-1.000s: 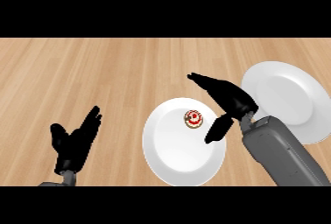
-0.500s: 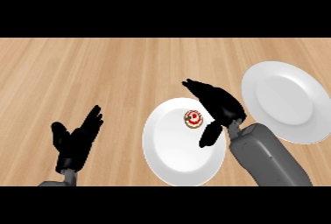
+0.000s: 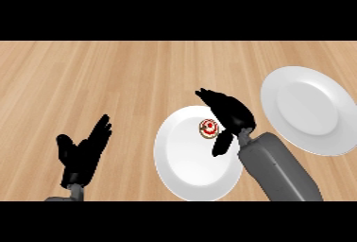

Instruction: Pick the cupcake from the plate and place it in the plate

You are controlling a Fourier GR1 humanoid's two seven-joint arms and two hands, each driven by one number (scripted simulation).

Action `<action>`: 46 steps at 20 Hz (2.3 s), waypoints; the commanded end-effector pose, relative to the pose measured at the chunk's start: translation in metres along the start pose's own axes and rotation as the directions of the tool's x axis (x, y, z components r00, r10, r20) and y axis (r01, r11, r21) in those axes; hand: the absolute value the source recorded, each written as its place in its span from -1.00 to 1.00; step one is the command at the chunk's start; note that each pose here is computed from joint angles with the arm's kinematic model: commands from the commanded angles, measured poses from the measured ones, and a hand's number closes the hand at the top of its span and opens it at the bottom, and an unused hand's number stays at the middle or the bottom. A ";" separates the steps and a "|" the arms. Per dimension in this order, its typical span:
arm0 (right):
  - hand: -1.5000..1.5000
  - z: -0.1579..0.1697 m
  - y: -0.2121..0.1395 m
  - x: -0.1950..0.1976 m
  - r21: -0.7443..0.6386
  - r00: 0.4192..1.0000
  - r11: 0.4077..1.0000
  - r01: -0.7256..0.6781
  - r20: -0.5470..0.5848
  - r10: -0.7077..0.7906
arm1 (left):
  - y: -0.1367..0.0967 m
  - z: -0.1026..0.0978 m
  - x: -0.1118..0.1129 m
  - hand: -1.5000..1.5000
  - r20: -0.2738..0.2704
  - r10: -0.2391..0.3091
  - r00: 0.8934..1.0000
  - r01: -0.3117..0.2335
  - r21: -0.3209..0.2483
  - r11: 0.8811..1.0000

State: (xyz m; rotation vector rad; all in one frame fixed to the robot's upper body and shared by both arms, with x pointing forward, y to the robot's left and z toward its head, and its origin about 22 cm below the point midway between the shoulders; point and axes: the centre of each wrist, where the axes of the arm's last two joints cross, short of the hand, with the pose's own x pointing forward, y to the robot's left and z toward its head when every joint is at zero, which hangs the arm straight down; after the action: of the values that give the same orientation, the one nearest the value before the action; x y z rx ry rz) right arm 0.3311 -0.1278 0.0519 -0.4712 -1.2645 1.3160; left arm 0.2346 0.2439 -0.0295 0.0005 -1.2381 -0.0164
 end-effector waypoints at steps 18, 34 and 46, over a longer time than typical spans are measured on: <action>1.00 -0.001 0.062 0.027 -0.089 0.989 0.992 -0.087 -0.124 0.076 | -0.012 0.005 -0.011 0.00 -0.056 0.020 0.998 -0.020 0.013 1.000; 1.00 0.099 0.057 0.102 -0.790 0.953 0.607 0.088 -0.111 -0.282 | -0.012 0.006 -0.004 0.00 -0.057 0.015 0.998 -0.013 0.030 0.999; 1.00 0.122 0.022 0.020 -0.940 0.858 0.293 0.178 0.003 -0.513 | 0.003 0.002 -0.001 0.00 -0.036 0.014 0.999 -0.013 0.026 1.000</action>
State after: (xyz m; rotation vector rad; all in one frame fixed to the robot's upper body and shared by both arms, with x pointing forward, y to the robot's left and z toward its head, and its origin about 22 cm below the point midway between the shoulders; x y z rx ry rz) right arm 0.2144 -0.1199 0.0813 -1.0649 -1.6153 0.1255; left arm 0.2318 0.2405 -0.0265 0.0109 -1.2222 0.0046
